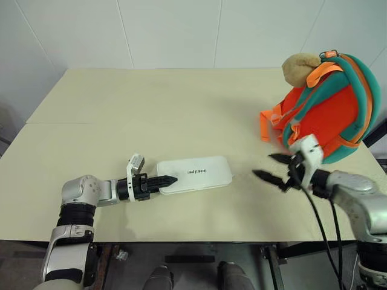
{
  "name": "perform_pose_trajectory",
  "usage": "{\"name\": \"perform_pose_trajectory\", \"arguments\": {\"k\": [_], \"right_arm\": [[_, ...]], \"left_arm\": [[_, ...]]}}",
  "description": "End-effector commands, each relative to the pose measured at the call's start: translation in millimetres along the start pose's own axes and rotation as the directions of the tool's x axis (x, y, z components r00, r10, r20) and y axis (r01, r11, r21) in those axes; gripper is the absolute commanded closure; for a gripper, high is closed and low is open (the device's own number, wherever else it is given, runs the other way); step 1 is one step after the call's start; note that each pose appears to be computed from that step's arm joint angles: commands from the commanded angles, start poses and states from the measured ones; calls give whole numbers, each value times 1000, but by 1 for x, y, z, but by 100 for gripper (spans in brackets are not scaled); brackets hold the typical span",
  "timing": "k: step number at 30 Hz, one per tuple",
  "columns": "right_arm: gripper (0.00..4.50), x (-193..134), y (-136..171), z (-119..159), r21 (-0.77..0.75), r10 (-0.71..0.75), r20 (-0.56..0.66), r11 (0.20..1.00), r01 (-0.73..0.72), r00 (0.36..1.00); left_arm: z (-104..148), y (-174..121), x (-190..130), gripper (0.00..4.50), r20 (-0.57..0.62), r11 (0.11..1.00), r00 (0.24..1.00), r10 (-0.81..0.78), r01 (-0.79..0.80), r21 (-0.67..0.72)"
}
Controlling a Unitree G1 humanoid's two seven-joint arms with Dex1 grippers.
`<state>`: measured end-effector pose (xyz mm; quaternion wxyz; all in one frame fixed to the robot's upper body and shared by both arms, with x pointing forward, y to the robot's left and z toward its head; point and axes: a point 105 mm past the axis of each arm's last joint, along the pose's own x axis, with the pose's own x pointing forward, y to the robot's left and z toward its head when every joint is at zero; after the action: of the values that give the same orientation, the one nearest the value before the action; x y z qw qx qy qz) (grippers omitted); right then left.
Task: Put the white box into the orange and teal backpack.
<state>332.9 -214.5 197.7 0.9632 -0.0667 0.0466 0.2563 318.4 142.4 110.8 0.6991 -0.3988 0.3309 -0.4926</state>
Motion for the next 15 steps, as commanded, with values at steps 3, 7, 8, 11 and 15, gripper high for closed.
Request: {"name": "perform_pose_trajectory", "arguments": {"k": [3,7,8,11,15], "right_arm": [[0,2,-55,53,123,-341,204,939,322,918],[0,23,-79,64,113,-444,192,896,430,875],[0,27,-79,64,106,-447,186,895,434,875],[0,38,-68,74,79,-398,198,917,390,896],[0,49,-62,71,74,-362,186,932,355,913]], "left_arm": [[11,-2,-3,306,25,997,1000,5,-7,80],[8,-2,-1,306,4,993,1000,13,-14,118],[8,-2,-1,306,3,993,1000,10,-10,121],[7,-7,-6,306,20,991,1000,-4,1,137],[6,-4,-15,306,68,991,998,14,-23,131]]}}
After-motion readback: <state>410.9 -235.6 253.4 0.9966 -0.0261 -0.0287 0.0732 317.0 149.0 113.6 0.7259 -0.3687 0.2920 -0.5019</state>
